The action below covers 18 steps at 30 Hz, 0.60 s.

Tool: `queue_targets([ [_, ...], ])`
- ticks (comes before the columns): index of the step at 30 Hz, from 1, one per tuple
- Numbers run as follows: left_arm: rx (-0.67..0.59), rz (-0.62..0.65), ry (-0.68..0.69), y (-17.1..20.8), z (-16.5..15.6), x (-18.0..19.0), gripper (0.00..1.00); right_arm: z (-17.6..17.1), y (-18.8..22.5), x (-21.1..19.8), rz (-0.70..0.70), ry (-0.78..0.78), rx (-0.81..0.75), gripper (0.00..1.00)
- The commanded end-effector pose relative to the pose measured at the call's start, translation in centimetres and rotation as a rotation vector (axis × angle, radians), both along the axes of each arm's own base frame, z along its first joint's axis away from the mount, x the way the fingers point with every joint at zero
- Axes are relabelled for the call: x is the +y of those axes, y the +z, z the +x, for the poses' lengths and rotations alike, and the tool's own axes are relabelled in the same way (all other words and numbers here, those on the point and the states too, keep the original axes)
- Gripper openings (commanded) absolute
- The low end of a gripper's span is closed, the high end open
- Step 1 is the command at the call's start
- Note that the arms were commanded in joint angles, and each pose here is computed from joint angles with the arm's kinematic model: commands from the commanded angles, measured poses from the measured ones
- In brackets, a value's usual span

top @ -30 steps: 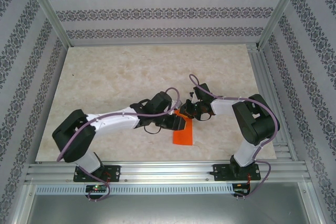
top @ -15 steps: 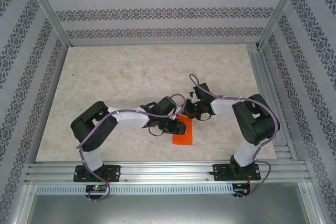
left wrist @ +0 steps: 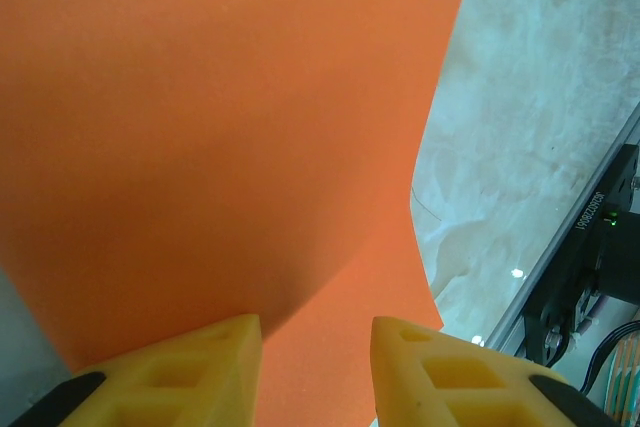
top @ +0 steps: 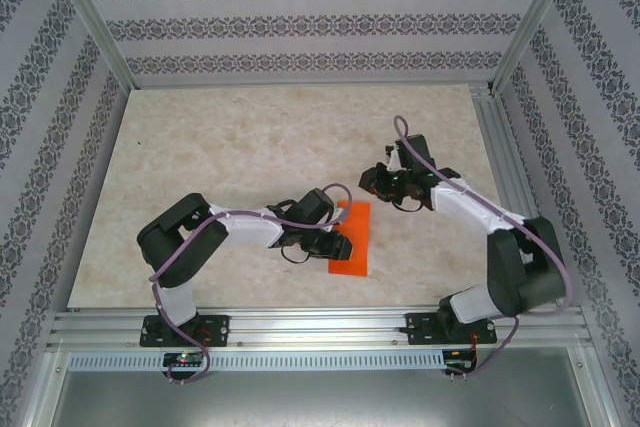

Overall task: Fold a paper plane with a square sheet of paper (fold left side to right side)
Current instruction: Hold the square sheet of paper at the center of the table.

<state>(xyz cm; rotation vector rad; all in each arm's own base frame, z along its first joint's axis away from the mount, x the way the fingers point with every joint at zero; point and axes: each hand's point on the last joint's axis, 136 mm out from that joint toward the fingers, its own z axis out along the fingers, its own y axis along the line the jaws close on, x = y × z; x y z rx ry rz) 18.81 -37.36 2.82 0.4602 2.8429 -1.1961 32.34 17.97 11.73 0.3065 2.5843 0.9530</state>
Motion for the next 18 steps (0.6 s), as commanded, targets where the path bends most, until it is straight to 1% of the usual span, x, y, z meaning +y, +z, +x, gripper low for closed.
queue_targets([
  [1, -0.001, -0.013, 0.005, -0.3, 0.1, -0.4, 0.36, -2.6, 0.1, -1.7, -0.048, 0.004, 0.020, 0.16],
  [5, -0.005, -0.006, 0.011, -0.1, 0.3, -0.3, 0.36, -6.6, 0.0, -0.6, 0.064, 0.027, 0.059, 0.10],
  [10, 0.016, 0.002, 0.055, -0.2, 0.6, -0.3, 0.35, -12.1, -3.3, 0.2, 0.081, 0.025, 0.157, 0.10],
  [15, 0.033, -0.003, 0.119, -0.1, 1.0, -0.5, 0.35, -14.6, -5.2, 0.5, 0.121, 0.000, 0.186, 0.10],
  [16, 0.030, -0.008, 0.122, 0.0, 1.1, -0.7, 0.35, -14.7, -5.1, 0.7, 0.132, 0.004, 0.182, 0.09],
  [18, 0.024, -0.013, 0.119, 0.2, 1.2, -1.0, 0.35, -15.4, -6.1, 0.7, 0.121, 0.009, 0.203, 0.09],
])
